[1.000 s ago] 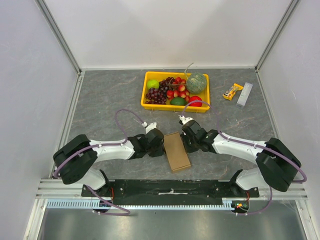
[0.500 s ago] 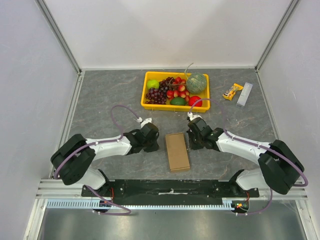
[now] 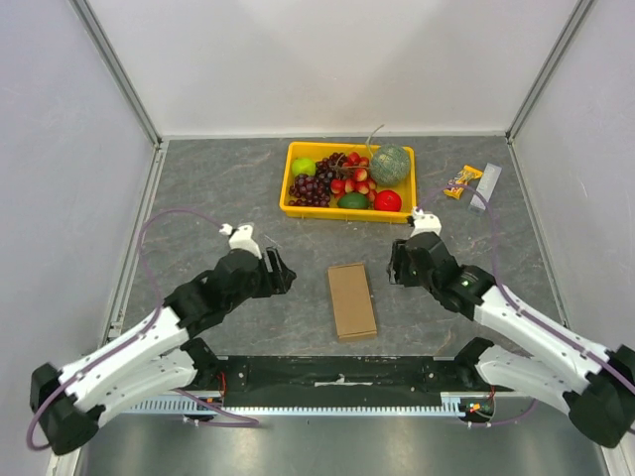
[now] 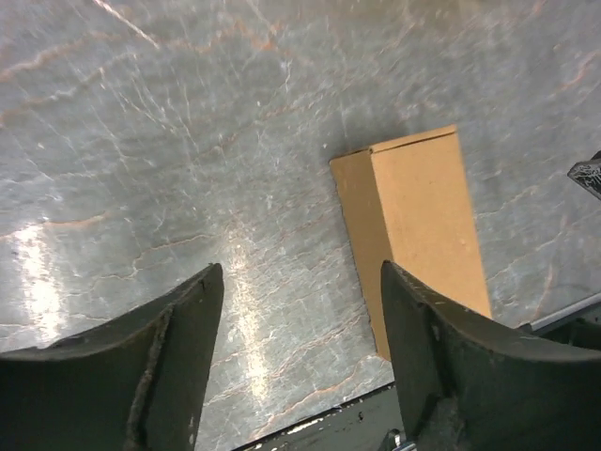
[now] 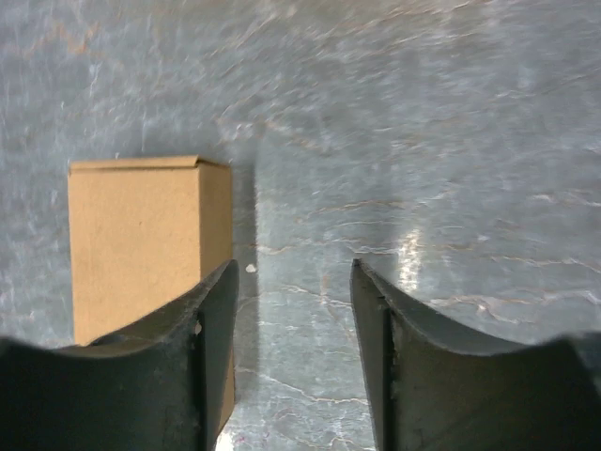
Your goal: Fold the paper box
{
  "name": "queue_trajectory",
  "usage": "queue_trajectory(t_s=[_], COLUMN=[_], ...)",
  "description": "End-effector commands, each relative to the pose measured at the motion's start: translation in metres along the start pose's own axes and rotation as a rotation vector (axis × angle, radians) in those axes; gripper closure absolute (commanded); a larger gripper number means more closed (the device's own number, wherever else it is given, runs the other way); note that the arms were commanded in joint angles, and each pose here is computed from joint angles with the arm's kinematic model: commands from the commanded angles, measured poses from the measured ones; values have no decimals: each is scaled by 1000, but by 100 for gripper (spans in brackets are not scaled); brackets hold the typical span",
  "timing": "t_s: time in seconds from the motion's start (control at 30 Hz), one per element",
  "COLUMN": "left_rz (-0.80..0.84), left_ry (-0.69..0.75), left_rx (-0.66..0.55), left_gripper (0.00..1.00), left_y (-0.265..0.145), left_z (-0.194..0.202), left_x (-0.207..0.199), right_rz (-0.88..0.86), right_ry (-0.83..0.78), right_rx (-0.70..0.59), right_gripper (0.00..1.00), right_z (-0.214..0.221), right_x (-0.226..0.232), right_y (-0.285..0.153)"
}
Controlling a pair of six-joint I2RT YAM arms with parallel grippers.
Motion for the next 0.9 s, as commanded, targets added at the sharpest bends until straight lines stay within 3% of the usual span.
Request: queue_trajectory(t_s=[0.0,0.17,0.27,0.57,0.87], left_rz=[-68,-95,-125,-139,-130], left_ry=[16,7,27,12,-24], left_rx=[-85,-159,-174,-198,-224], left_gripper=[22,18,16,15,14], left_y=[-23,-38,-44,-50,-58], left_z=[-2,-8,-12,-15,-14], left_x=[25,36,40,45,48], right_rz=[158,155,117,50,141], right_ry=[116,190,172,127,48], right_rx=[-173,-334,-393,-609,-606], right_gripper=[32,15,10,8,7], right_z=[-27,-39,-42,-52,-53], right_x=[-23,-34,-35,-44,-53], right_y=[-28,-45,-48,-64,-60])
Point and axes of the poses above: each gripper's point midway between its finger pads, its own y axis out along the fingers, its own x axis along the line the jaws close on, z = x × y, the point moved 5 cm from there along -y, back along the fingers, and after that the axes turned 3 degrees about y, right-handed, at the moved point
